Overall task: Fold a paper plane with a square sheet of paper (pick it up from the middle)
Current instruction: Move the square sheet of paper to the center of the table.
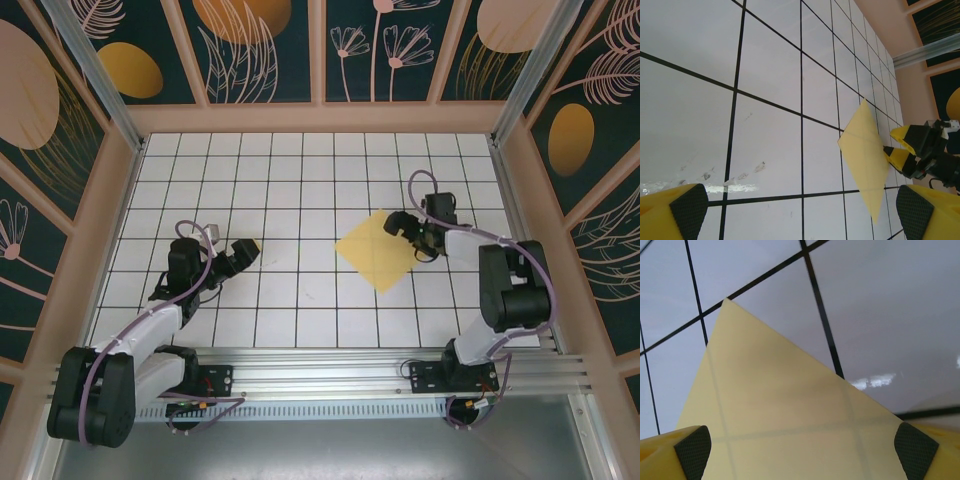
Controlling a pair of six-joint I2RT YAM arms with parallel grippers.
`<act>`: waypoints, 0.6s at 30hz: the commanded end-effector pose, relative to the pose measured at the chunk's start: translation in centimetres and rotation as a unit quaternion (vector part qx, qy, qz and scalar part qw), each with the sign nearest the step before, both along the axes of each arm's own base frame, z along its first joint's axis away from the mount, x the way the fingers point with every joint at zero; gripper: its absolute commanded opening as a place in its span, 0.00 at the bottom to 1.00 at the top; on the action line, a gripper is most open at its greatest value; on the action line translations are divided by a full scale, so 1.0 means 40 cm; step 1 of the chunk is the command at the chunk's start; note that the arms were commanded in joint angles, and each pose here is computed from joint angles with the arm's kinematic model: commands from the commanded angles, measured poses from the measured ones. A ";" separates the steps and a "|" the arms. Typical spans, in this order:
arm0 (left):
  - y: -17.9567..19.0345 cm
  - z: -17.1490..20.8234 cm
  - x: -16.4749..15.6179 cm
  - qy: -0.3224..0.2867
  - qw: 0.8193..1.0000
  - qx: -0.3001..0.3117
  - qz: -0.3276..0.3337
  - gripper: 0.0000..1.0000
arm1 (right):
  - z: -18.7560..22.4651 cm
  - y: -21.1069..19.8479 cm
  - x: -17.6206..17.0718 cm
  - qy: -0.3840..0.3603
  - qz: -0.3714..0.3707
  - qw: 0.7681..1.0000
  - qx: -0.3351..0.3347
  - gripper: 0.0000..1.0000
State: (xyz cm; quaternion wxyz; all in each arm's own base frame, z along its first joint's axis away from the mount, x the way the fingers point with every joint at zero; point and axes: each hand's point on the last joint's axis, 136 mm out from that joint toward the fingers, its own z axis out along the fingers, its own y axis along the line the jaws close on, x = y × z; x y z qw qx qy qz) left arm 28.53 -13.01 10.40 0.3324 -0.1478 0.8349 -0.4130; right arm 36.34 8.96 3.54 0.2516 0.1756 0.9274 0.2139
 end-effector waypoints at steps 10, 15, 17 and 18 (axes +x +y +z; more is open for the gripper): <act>-0.018 0.008 -0.021 0.004 1.000 0.001 -0.025 0.99 | -0.050 0.165 -0.306 0.127 -0.016 0.989 0.074 0.99; -0.010 0.026 -0.037 -0.006 1.000 0.009 -0.024 0.99 | 0.014 0.176 -0.267 0.070 0.045 0.996 -0.025 0.98; -0.007 0.032 -0.040 -0.011 1.000 0.010 -0.022 0.99 | 0.030 0.218 -0.249 0.061 0.107 0.992 -0.034 0.94; -0.006 0.035 -0.039 -0.013 1.000 0.011 -0.020 0.99 | 0.036 0.251 -0.247 0.059 0.149 0.987 -0.034 0.92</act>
